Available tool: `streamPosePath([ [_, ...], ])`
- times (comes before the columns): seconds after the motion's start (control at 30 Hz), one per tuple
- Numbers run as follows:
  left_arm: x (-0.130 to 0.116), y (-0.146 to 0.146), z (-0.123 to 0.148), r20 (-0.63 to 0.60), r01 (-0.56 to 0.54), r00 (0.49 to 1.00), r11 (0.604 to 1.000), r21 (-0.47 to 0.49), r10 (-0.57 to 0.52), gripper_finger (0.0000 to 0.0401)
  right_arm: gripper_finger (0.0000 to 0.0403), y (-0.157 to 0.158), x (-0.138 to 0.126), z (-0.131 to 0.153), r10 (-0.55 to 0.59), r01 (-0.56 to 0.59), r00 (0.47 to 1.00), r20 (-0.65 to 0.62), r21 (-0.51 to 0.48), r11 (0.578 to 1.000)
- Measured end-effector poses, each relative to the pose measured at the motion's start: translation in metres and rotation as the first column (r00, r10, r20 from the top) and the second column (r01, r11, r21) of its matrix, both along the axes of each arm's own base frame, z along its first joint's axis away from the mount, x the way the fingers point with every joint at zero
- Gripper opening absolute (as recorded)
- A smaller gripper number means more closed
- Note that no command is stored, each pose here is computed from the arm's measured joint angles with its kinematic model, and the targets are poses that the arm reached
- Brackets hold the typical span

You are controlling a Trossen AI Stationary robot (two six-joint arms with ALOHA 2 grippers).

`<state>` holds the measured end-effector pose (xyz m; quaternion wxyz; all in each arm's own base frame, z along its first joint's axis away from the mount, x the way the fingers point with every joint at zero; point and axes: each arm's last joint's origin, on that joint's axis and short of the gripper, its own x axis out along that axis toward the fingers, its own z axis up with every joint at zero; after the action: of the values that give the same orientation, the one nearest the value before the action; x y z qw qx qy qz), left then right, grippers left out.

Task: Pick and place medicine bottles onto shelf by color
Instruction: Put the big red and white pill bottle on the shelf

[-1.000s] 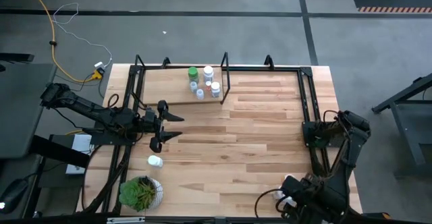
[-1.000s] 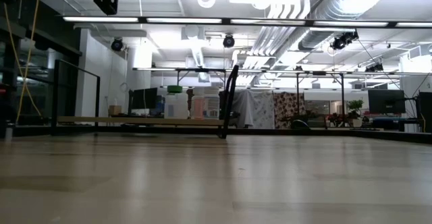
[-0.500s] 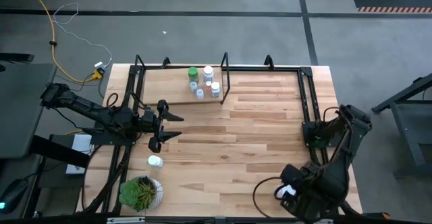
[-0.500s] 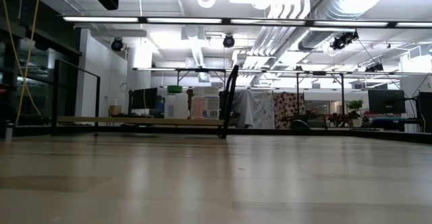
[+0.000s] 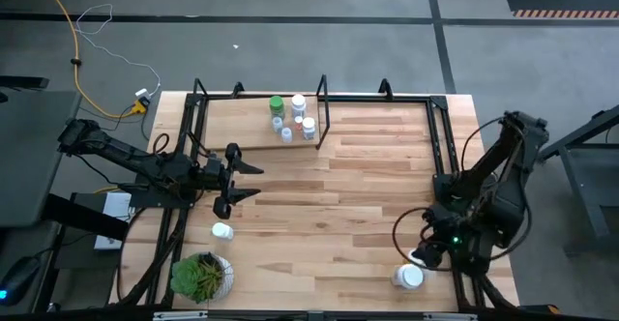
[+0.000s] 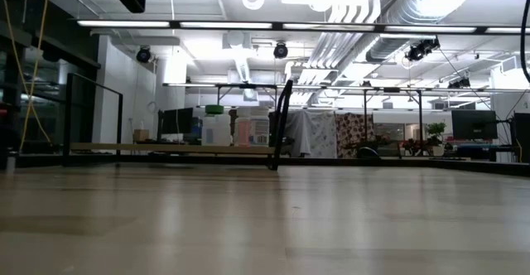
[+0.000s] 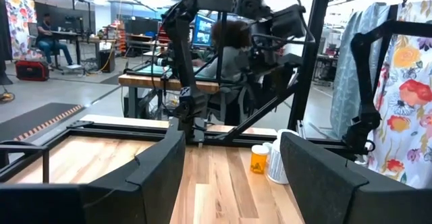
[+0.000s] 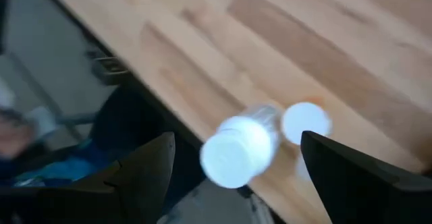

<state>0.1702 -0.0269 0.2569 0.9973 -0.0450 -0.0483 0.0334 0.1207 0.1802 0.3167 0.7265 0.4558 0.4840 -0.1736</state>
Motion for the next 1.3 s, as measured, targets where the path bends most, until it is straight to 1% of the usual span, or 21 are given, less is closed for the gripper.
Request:
streamPosePath([
  [0.1, 0.000, 0.000, 0.000, 0.000, -0.001, 1.000, 1.000, 0.004, 0.001, 0.0234, 0.0311, 0.004, 0.002, -0.006, -0.003, 0.002, 0.999, 0.034, 0.051, 0.999],
  [0.2, 0.000, 0.000, 0.000, -0.001, -0.002, 1.000, 1.000, 0.018, 0.003, 0.0234, 0.0311, 0.013, 0.006, -0.014, 0.014, -0.014, 1.000, -0.007, 0.054, 0.998],
  [0.3, 0.000, 0.000, 0.000, -0.001, -0.003, 1.000, 1.000, 0.019, 0.003, 0.0234, 0.0311, 0.022, 0.010, -0.024, 0.025, -0.020, 0.997, -0.077, 0.059, 0.998],
  [0.43, 0.000, 0.000, 0.000, -0.001, -0.004, 1.000, 1.000, 0.019, 0.004, 0.0234, 0.0311, 0.038, 0.018, -0.024, 0.042, -0.037, 0.991, -0.129, 0.039, 0.999],
  [0.6, 0.000, 0.000, 0.000, -0.001, -0.005, 1.000, 1.000, 0.018, 0.006, 0.0234, 0.0311, 0.055, 0.029, -0.017, 0.052, -0.052, 0.990, -0.132, 0.003, 0.999],
  [0.67, 0.000, 0.000, 0.000, -0.001, -0.006, 1.000, 1.000, 0.017, 0.006, 0.0234, 0.0311, 0.062, 0.034, -0.017, 0.073, -0.075, 0.990, -0.121, -0.008, 0.997],
  [0.83, 0.000, 0.000, 0.000, -0.001, -0.006, 1.000, 1.000, 0.018, 0.006, 0.0234, 0.0311, 0.078, 0.040, -0.030, 0.145, -0.157, 0.981, -0.130, -0.089, 0.984],
  [0.9, 0.000, 0.000, 0.000, -0.001, -0.006, 1.000, 1.000, 0.018, 0.006, 0.0234, 0.0311, 0.083, 0.040, -0.037, 0.162, -0.179, 0.974, -0.157, -0.097, 0.979],
  [1.0, 0.000, 0.000, 0.000, -0.001, -0.005, 1.000, 1.000, 0.017, 0.005, 0.0234, 0.0311, 0.085, 0.038, -0.042, 0.171, -0.193, 0.956, -0.240, -0.069, 0.979],
  [1.07, 0.000, 0.000, 0.000, -0.001, -0.005, 1.000, 1.000, 0.017, 0.005, 0.0234, 0.0311, 0.084, 0.038, -0.042, 0.155, -0.174, 0.948, -0.278, -0.046, 0.984],
  [1.13, 0.000, 0.000, 0.000, -0.001, -0.006, 1.000, 1.000, 0.017, 0.006, 0.0234, 0.0311, 0.082, 0.037, -0.041, 0.136, -0.155, 0.947, -0.292, -0.045, 0.987],
  [1.3, 0.000, 0.001, 0.000, -0.001, -0.011, 1.000, 1.000, 0.025, 0.011, 0.0234, 0.0311, 0.074, 0.033, -0.039, 0.091, -0.126, 0.941, -0.325, -0.088, 0.988],
])
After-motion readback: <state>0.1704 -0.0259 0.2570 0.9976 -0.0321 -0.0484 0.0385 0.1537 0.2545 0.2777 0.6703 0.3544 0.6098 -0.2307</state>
